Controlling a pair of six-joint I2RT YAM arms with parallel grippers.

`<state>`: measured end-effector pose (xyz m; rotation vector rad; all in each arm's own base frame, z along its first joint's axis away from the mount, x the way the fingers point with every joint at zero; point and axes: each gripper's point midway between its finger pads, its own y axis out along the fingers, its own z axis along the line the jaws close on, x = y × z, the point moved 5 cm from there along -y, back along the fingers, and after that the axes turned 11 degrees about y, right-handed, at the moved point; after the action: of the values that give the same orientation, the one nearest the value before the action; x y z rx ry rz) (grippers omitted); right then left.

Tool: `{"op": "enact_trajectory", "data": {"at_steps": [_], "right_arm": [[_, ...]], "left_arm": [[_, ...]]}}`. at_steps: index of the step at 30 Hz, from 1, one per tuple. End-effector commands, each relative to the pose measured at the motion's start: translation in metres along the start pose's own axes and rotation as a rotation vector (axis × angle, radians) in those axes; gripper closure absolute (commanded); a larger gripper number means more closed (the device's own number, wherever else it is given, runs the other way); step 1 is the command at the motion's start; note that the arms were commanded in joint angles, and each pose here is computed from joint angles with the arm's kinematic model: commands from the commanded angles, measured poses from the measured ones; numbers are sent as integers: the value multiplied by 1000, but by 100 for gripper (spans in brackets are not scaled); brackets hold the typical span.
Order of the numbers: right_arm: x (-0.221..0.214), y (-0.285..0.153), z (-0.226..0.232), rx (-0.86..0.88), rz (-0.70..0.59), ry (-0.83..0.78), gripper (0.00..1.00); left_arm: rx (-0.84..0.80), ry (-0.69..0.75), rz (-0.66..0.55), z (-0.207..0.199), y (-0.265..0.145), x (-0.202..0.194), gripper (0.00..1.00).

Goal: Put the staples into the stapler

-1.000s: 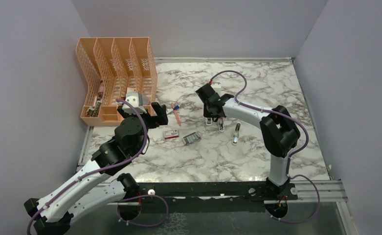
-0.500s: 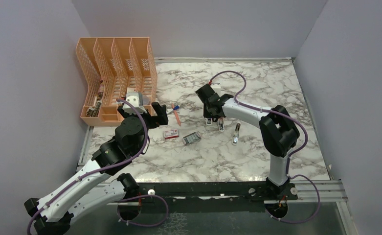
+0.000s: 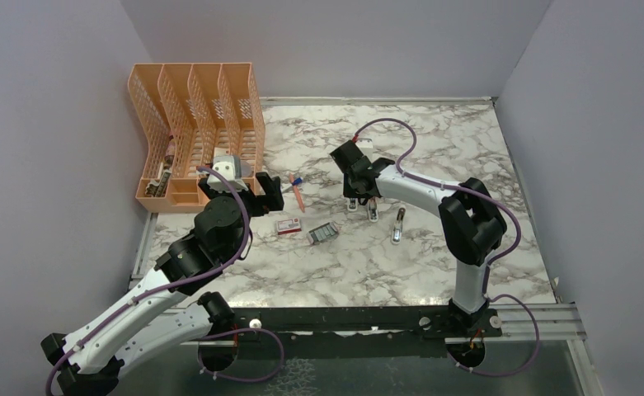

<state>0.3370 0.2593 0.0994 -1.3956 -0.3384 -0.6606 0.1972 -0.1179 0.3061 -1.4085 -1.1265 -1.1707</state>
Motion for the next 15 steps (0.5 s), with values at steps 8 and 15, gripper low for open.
{"op": "enact_trajectory", "data": {"at_steps": [8, 15], "right_arm": [[6, -4, -4, -21, -24, 18, 79], [3, 0, -6, -37, -13, 12, 79]], "left_arm": [[0, 0, 0, 0, 1, -1, 1], [-1, -1, 0, 0, 0, 0, 1]]}}
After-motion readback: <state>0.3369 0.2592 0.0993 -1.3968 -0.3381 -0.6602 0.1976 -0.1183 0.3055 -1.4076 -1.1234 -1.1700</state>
